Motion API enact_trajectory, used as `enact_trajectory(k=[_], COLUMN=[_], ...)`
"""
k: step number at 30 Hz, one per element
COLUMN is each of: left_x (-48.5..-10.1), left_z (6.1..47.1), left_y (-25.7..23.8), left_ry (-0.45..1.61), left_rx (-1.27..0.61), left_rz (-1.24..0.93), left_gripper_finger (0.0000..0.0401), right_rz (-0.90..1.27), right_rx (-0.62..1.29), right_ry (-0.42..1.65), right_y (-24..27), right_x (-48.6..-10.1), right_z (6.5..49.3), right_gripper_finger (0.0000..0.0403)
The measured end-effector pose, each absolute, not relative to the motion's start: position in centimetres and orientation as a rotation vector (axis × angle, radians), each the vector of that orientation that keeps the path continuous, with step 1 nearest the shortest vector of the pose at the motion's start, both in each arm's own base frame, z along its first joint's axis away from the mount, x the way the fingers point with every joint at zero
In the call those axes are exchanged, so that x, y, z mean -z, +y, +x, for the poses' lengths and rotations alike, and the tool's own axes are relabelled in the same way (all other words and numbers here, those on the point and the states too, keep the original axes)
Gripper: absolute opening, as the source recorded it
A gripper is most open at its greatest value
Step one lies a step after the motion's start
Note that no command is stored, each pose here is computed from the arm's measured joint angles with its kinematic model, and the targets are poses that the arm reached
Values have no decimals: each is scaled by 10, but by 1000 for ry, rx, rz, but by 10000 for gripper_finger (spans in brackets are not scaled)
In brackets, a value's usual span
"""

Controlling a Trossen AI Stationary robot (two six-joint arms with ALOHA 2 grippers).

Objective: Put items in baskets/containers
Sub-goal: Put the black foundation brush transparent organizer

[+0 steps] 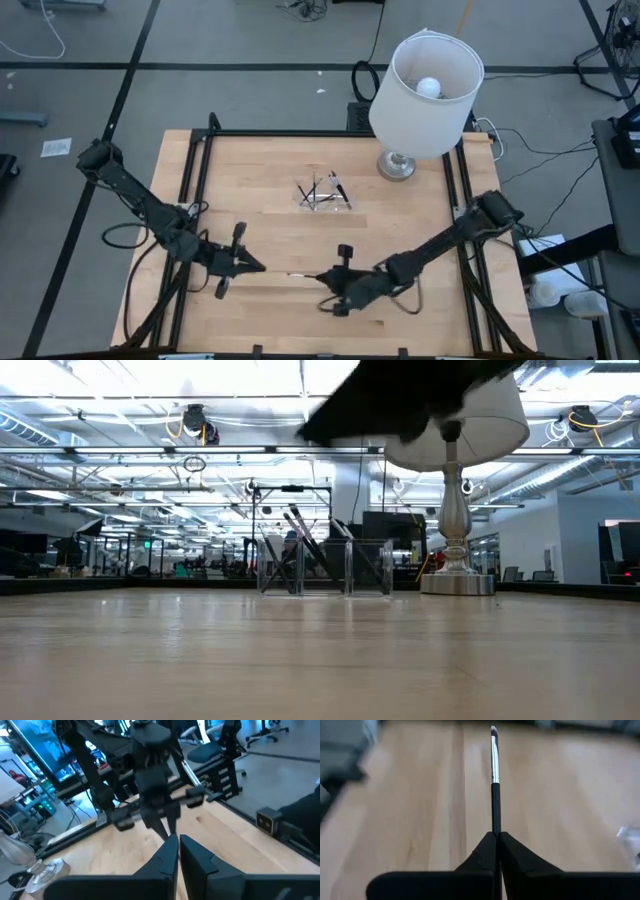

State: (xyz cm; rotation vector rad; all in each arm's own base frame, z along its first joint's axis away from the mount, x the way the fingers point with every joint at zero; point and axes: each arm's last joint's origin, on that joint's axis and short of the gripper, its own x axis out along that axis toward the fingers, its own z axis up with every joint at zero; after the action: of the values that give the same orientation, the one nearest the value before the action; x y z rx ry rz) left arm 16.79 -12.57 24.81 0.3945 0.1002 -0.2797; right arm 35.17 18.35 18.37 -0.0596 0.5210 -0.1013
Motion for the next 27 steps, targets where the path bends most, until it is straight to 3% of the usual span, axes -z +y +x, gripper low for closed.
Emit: enact_trajectory(k=[8,15,19,27], left_x=[-259,-252,-246,-243], left_z=[174,203,215,226], left_y=[-131,-128,-125,-121], left_ry=[-49,-126,-142,-174], left_rx=[335,224,205,248], left_rz=[356,286,199,112], left_gripper_finger=[26,39,91,247], right_rz=[-88,-110,-149,-162], right_rx=[-77,-141,-145,-113], right_ry=[-51,-101,-128,-144], right_y=[171,160,161,151], right_x=[-199,-202,-208,-210], right_z=[306,312,314,318], right_gripper_finger=[0,0,0,0])
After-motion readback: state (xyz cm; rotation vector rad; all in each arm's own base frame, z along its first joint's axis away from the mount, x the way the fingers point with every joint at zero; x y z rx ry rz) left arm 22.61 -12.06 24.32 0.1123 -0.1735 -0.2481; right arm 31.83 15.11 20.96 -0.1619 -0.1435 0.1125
